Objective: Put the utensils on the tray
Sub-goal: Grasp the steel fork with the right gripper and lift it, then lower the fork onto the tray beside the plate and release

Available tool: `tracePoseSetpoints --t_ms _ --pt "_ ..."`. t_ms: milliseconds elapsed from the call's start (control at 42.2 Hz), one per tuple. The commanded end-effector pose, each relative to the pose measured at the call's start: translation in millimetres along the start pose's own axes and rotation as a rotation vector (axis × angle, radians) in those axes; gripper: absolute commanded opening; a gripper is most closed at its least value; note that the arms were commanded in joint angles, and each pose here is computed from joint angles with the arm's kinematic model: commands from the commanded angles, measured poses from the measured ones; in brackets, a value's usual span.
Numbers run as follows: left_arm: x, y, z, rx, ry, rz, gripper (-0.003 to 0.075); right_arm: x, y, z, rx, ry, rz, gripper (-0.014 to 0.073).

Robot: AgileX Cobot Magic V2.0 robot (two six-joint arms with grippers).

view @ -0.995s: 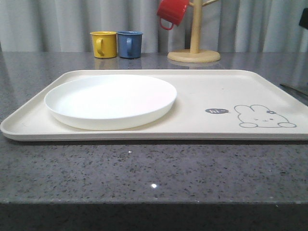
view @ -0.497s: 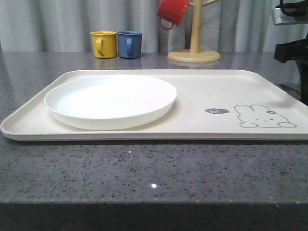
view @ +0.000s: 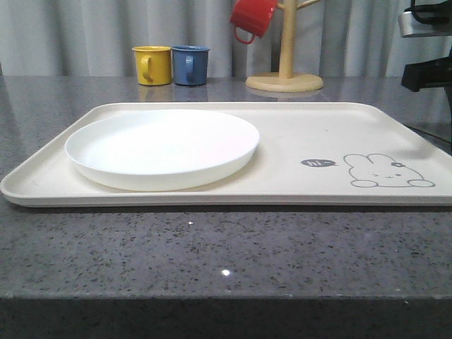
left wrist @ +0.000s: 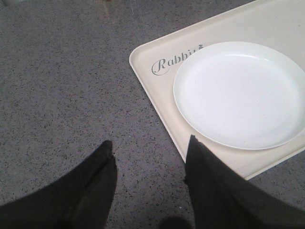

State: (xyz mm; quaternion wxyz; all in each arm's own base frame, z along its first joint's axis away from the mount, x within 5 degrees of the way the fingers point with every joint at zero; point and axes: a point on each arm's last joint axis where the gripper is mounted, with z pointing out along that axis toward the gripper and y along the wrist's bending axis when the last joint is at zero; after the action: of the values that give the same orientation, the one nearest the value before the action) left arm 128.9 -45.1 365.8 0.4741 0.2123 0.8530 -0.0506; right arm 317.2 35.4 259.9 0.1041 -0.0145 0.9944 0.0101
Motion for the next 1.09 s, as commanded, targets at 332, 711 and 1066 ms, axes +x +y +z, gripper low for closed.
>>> tracePoseSetpoints --t_ms 332,711,1066 --pt "-12 1 -7 -0.009 -0.101 -0.007 0.0333 13 16 -84 -0.088 -0.147 -0.017 0.0005" --pt "-12 1 -7 -0.009 -0.101 -0.007 0.0333 8 109 -78 -0.130 -0.095 -0.085 0.0007" --pt "-12 1 -7 -0.009 -0.101 -0.007 0.0333 -14 140 -37 -0.122 -0.053 0.126 0.0007"
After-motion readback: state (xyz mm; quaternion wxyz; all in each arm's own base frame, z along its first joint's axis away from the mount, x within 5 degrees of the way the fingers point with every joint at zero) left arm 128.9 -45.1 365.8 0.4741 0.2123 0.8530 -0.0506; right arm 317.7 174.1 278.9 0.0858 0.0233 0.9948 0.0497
